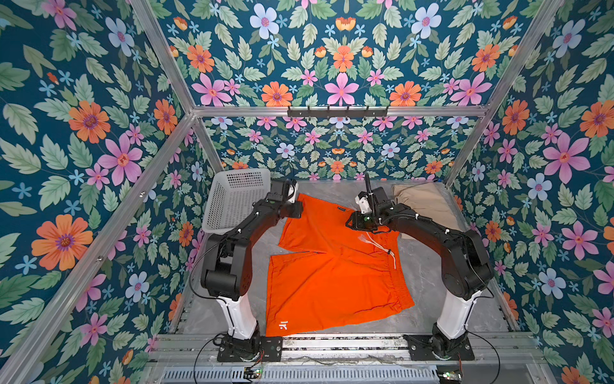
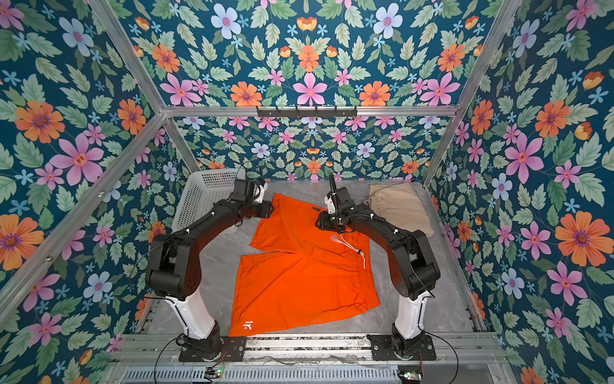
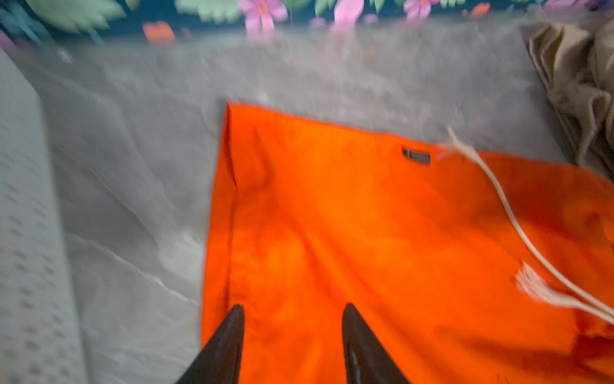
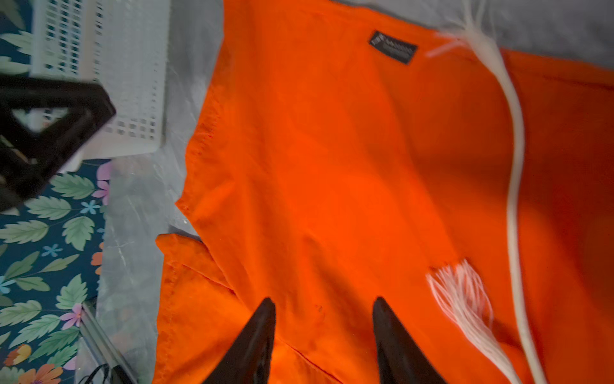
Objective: Fold and stack the shorts
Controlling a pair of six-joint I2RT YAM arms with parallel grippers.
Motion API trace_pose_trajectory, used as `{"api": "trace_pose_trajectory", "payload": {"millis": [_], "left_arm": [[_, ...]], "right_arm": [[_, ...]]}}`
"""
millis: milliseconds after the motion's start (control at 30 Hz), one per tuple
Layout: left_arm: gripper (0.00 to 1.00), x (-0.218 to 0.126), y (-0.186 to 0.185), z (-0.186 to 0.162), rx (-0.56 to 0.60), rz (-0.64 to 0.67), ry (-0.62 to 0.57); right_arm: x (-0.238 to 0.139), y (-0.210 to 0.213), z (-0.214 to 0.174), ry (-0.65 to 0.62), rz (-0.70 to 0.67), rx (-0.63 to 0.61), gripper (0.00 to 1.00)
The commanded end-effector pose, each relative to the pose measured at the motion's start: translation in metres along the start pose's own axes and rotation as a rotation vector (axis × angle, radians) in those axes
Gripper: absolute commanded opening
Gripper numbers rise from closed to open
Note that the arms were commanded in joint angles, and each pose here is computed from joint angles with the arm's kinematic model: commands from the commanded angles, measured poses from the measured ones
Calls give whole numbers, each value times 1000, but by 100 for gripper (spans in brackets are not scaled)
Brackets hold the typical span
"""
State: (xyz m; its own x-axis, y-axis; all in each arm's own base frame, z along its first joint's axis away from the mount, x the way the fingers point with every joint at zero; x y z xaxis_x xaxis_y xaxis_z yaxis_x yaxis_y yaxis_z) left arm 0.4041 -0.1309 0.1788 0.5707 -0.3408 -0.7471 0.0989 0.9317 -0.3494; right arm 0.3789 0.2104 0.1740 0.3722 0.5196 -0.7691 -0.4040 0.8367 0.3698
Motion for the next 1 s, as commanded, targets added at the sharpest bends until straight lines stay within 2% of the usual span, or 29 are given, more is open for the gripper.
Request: {"api": "trace_pose_trajectory", "payload": {"millis": [0,100,300,467,667,833,967], "left_arm": [[49,2,1,-25,-129,-94,-2],[50,14,11,-43,-158,-79,23],[46,40,16,-51,-202,-82,91],[42,53,37,-61,-211,54,112],[38,52,68,-65,-214,207,120],[39,47,80,-52,-221,240,99],[46,30,61,-20,-211,158,36]], "right_arm": [[3,-14,-14,20,-17,65,48],[13,-29,-25,33,-8,132,48],[25,-45,-33,64,-44,170,47],[39,-66,-41,94,-90,256,47],[52,-73,-38,117,-111,282,47],[63,-80,-23,116,-147,314,47],[61,-74,2,68,-109,298,47]]}}
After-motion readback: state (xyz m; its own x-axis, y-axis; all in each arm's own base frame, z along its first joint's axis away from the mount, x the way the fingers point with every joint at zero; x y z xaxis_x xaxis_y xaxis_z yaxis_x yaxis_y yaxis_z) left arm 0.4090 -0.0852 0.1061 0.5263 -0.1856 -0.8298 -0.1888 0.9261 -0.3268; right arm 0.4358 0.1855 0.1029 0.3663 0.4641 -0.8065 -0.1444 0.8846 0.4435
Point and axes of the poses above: each gripper's point midway between its finger pads, its own x axis out along the fingers, its own y axis along the line the jaws close on, z = x × y, the point moved 8 cm from there along -x, back along the fingers, and after that the axes turned 14 degrees about -x, right-handed, at the moved point
